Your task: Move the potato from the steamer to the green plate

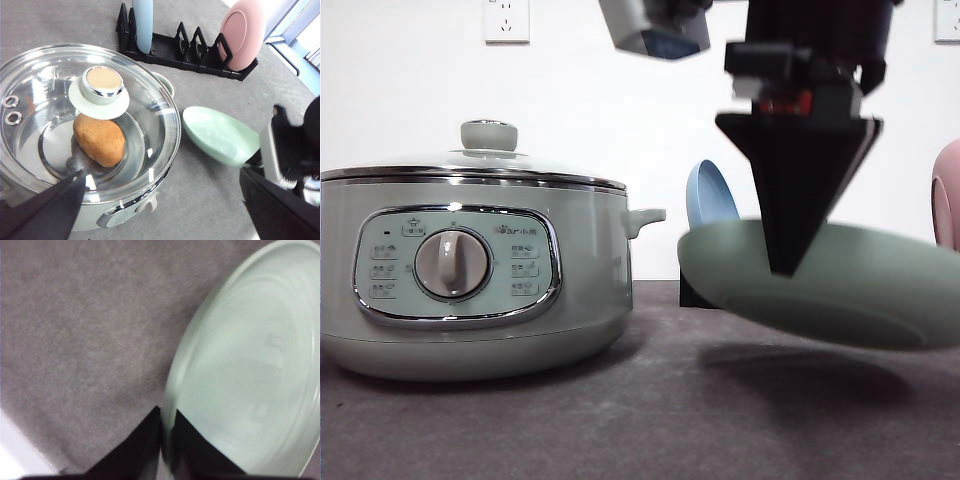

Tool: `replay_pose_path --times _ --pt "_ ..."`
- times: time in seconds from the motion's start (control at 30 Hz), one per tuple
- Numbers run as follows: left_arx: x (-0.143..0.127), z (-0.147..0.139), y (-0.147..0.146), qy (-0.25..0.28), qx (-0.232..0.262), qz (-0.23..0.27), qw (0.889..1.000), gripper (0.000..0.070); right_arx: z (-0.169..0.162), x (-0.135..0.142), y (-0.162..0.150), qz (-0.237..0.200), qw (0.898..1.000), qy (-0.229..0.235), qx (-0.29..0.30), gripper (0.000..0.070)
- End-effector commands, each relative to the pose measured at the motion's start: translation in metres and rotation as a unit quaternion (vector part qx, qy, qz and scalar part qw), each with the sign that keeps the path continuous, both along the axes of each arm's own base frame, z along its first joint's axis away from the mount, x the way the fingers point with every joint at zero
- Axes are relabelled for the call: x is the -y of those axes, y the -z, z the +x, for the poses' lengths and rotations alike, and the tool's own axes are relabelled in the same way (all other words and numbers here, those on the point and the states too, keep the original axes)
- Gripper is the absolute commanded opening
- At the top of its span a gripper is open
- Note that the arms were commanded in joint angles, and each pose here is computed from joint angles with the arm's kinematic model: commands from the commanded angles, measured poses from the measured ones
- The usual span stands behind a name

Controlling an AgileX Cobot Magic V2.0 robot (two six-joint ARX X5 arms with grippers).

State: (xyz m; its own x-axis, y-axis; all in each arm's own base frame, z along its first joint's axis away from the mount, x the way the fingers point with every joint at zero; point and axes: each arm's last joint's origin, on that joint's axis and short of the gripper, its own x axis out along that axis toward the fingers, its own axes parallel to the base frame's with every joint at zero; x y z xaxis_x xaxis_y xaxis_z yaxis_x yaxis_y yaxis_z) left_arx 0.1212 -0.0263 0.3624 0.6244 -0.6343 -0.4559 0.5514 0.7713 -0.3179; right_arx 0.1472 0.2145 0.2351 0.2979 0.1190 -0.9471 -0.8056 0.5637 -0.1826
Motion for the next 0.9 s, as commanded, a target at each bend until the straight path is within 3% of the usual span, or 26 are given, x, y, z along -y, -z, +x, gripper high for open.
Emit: replay_pose_path --times 0.0,0.53,0.63,0.7,0.87 --pt "0.000 0.000 -0.007 0.003 0.014 -0.001 1.000 0.0627 -0.003 -0.006 0.005 0.005 1.000 -0.001 0.003 0.0003" --pt "0.000 0.000 -0.007 0.003 0.014 -0.001 1.000 0.0627 -0.014 -0.006 0.038 0.046 0.997 -0.009 -0.064 0.0027" --pt "0.000 0.000 -0.007 0.003 0.013 -0.001 1.000 0.0627 -0.014 -0.007 0.038 0.053 0.997 0.001 -0.062 0.0254" --pt "0.000 0.000 -0.007 0.003 0.013 -0.002 1.000 0.0627 -0.013 -0.008 0.037 0.060 0.996 0.008 -0.061 0.0359" --pt "0.000 0.000 -0.006 0.002 0.012 -0.003 1.000 0.0627 -0.012 -0.009 0.037 0.069 0.996 0.013 -0.057 0.0376"
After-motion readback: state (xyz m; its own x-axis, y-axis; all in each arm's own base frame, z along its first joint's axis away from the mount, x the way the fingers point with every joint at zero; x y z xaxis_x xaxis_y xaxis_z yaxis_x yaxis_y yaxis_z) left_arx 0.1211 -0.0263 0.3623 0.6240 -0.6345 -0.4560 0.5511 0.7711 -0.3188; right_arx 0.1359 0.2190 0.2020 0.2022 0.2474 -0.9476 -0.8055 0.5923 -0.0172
